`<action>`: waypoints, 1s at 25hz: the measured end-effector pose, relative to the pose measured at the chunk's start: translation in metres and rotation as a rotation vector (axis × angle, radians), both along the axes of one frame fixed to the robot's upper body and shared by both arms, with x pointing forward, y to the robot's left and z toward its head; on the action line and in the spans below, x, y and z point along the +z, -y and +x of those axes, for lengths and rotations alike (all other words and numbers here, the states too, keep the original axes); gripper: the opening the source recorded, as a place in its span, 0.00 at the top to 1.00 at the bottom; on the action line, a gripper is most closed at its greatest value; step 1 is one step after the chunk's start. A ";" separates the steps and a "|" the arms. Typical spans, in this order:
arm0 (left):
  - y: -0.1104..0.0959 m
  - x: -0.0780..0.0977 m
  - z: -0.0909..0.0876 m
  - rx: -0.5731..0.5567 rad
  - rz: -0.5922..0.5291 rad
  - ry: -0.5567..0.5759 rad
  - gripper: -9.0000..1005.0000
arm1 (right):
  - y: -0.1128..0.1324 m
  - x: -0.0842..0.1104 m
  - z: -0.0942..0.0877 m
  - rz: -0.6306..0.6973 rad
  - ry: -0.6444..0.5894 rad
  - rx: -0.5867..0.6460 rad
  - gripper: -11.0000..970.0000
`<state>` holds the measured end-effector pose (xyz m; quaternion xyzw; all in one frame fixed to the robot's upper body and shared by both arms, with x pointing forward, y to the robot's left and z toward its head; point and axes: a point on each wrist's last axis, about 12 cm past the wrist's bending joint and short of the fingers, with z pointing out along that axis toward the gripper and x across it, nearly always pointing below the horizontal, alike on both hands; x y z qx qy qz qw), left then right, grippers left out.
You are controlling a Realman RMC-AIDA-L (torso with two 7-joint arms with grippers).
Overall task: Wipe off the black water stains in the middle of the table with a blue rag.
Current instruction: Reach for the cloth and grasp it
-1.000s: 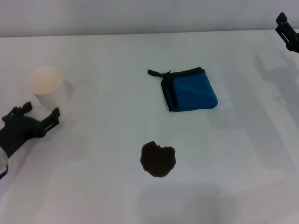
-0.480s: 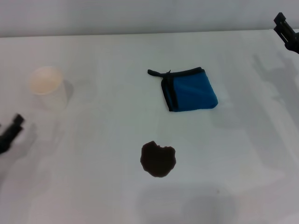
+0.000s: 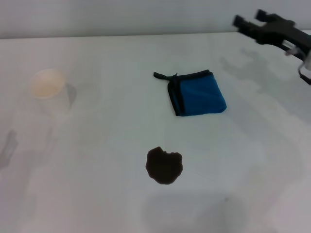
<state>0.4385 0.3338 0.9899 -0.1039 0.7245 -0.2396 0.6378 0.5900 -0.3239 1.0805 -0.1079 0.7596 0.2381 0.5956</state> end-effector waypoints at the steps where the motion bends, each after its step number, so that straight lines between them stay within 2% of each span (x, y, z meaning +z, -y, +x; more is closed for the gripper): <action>1: 0.000 0.000 0.001 0.002 0.001 0.001 0.14 | -0.004 0.007 0.006 -0.043 -0.013 0.031 0.12; 6: 0.001 0.001 0.004 -0.002 0.005 0.006 0.14 | -0.026 0.035 0.028 -0.242 -0.075 0.154 0.12; 12: 0.002 0.001 0.004 -0.002 0.006 0.006 0.14 | -0.063 0.059 0.048 -0.485 -0.228 0.244 0.12; 16: 0.004 -0.001 0.009 -0.005 0.038 -0.007 0.14 | -0.088 0.064 0.057 -0.646 -0.318 0.297 0.12; 19: 0.008 0.000 0.017 -0.020 0.058 -0.014 0.14 | -0.099 0.064 0.058 -0.710 -0.370 0.329 0.12; 25: 0.009 0.000 0.020 -0.025 0.075 -0.011 0.14 | -0.116 0.056 0.061 -0.807 -0.430 0.348 0.12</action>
